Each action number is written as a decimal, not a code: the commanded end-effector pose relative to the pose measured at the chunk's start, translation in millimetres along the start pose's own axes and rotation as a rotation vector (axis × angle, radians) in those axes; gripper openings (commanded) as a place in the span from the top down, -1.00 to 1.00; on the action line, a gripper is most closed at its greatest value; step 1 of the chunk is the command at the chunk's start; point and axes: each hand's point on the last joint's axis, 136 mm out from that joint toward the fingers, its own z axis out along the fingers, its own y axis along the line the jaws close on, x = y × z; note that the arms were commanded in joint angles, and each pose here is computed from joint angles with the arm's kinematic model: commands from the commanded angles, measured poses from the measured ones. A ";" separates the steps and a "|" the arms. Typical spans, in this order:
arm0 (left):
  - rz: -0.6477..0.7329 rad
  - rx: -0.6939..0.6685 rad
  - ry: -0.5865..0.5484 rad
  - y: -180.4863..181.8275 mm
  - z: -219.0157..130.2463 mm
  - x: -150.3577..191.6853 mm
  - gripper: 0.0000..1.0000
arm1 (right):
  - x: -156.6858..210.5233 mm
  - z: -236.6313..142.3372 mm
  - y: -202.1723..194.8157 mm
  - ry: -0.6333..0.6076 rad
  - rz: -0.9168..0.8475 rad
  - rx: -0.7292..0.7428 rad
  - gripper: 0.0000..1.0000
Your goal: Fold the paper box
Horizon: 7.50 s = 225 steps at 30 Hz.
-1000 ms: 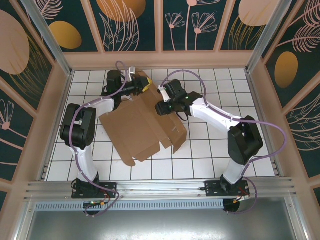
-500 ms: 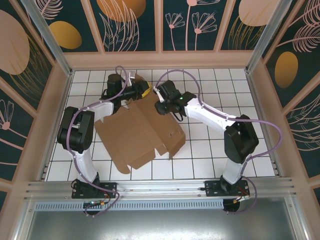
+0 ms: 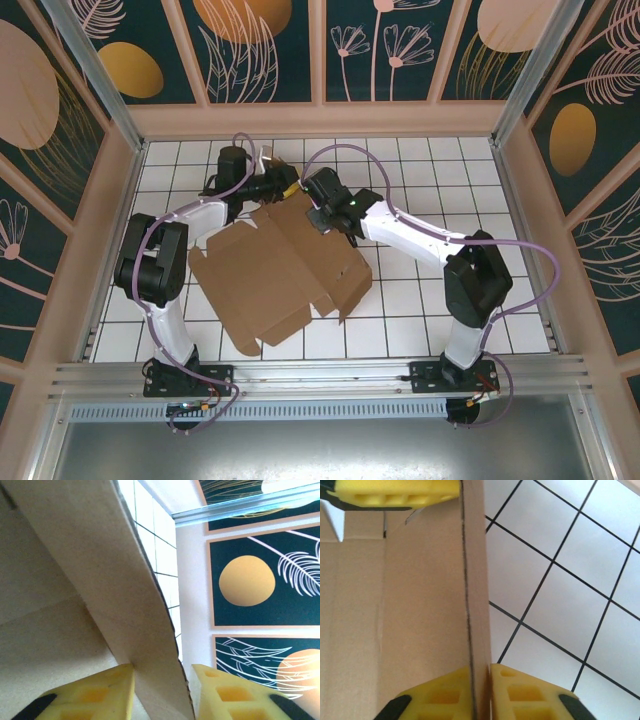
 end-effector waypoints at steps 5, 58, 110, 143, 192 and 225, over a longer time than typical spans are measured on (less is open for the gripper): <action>-0.017 -0.141 0.011 -5.7 -6.8 2.6 0.19 | -8.4 0.1 -7.8 -0.033 -0.071 0.117 0.80; 0.044 0.075 -0.063 -55.3 -3.8 -10.2 1.00 | -68.3 -127.5 -30.8 -0.479 0.140 -0.142 -0.73; -0.136 -0.144 -0.420 42.5 -71.7 -16.8 1.00 | 185.5 76.7 83.5 0.335 0.030 -0.250 1.00; -0.281 -0.291 -0.682 56.9 -82.0 -69.8 1.00 | 115.5 69.8 144.8 0.242 0.141 -0.442 1.00; -0.066 -0.524 -0.733 95.4 -104.0 -20.4 1.00 | -45.9 -45.7 -91.5 -0.161 0.750 -0.344 -0.20; -0.101 -0.495 -0.683 97.1 -94.5 -14.2 1.00 | -46.1 22.2 -38.6 -0.072 0.948 -0.686 -0.18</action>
